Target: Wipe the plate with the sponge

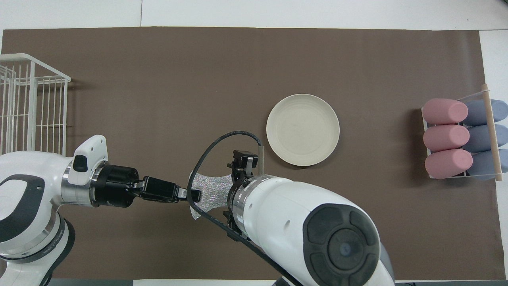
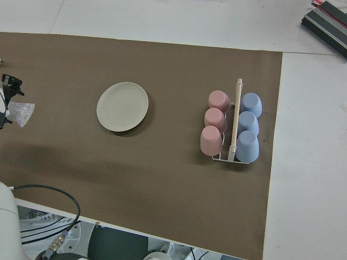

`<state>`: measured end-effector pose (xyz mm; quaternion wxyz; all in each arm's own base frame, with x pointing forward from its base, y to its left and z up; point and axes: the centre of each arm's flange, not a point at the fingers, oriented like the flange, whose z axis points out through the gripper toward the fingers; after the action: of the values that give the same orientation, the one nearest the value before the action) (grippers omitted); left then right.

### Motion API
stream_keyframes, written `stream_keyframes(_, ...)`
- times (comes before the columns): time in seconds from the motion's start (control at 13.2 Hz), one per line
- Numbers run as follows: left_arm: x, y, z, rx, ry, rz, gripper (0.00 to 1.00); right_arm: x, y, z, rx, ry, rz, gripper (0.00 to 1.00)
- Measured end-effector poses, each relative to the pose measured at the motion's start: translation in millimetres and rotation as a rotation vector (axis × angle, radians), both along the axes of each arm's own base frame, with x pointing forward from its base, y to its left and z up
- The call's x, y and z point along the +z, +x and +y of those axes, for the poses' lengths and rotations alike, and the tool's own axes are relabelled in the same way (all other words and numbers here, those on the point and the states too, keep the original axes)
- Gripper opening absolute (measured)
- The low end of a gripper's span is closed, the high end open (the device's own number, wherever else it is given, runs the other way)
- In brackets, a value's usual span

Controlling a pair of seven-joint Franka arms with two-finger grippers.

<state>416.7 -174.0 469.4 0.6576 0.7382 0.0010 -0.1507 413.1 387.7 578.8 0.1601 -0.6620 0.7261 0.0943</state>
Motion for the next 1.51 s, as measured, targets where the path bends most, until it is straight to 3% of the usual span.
stream_keyframes(0.23,0.1,0.1,0.0,0.001,-0.001,0.0,0.04,-3.8,-0.6,1.7,-0.006,0.008,-0.006,0.89)
stream_keyframes(0.53,0.1,0.1,0.1,0.001,-0.001,0.0,0.04,-7.2,-3.9,4.9,-0.008,0.019,0.007,0.38)
stream_keyframes(0.76,0.1,0.3,0.4,0.002,-0.001,0.0,0.04,-6.1,-4.0,5.4,-0.009,0.024,0.004,0.1)
stream_keyframes(1.13,1.0,0.8,0.7,0.002,-0.001,-0.002,0.04,-6.1,-4.1,5.5,-0.009,0.025,0.003,0.09)
stream_keyframes(1.29,4.8,1.1,0.0,-0.01,0.018,-0.005,0.22,-6.1,-3.5,4.9,-0.009,0.025,0.002,0.09)
stream_keyframes(1.51,7.6,1.4,-0.2,-0.016,0.033,0.004,0.59,-8.1,-3.8,4.6,0.032,0.016,-0.009,0.09)
